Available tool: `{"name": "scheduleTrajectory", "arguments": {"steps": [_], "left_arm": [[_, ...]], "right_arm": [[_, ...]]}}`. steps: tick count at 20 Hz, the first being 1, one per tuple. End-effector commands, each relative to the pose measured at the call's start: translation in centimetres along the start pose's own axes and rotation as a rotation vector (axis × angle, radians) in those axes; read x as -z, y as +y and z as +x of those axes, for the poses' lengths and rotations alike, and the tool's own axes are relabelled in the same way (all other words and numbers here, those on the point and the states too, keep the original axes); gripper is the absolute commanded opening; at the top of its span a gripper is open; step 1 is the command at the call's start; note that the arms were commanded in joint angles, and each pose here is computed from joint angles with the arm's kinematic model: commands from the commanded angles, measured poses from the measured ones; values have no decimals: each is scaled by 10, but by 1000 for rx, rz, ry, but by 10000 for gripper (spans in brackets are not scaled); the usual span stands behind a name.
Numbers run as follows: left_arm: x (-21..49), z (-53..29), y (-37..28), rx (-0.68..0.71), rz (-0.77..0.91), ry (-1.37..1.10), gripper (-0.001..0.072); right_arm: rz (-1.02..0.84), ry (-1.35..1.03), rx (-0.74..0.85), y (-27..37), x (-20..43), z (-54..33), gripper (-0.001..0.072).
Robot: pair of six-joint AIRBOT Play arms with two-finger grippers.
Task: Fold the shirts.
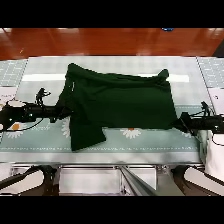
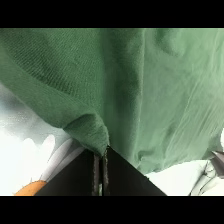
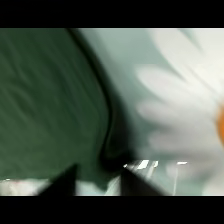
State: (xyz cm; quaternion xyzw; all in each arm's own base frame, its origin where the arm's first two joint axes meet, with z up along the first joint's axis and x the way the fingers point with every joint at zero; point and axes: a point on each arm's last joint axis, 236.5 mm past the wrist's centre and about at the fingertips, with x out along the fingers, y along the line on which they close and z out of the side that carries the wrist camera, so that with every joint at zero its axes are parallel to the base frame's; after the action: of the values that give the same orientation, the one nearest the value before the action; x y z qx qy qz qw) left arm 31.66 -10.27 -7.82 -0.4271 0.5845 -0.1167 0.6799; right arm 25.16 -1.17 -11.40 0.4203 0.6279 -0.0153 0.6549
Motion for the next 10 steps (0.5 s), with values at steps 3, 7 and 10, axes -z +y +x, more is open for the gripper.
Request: {"name": "scheduleTrajectory", "arguments": {"steps": [3,7,10], "left_arm": [[-12,-7,-9,14,22,-25,22],[-66,-67,-89,125,190,-179,21],[-102,-171,-204,211,462,-471,21]], "right_arm": [[-194,-42,-84,69,-31,-7,26],[-405,-196,-144,153,-80,-91,26],[-590,-504,-184,241,-111,-210,26]]}}
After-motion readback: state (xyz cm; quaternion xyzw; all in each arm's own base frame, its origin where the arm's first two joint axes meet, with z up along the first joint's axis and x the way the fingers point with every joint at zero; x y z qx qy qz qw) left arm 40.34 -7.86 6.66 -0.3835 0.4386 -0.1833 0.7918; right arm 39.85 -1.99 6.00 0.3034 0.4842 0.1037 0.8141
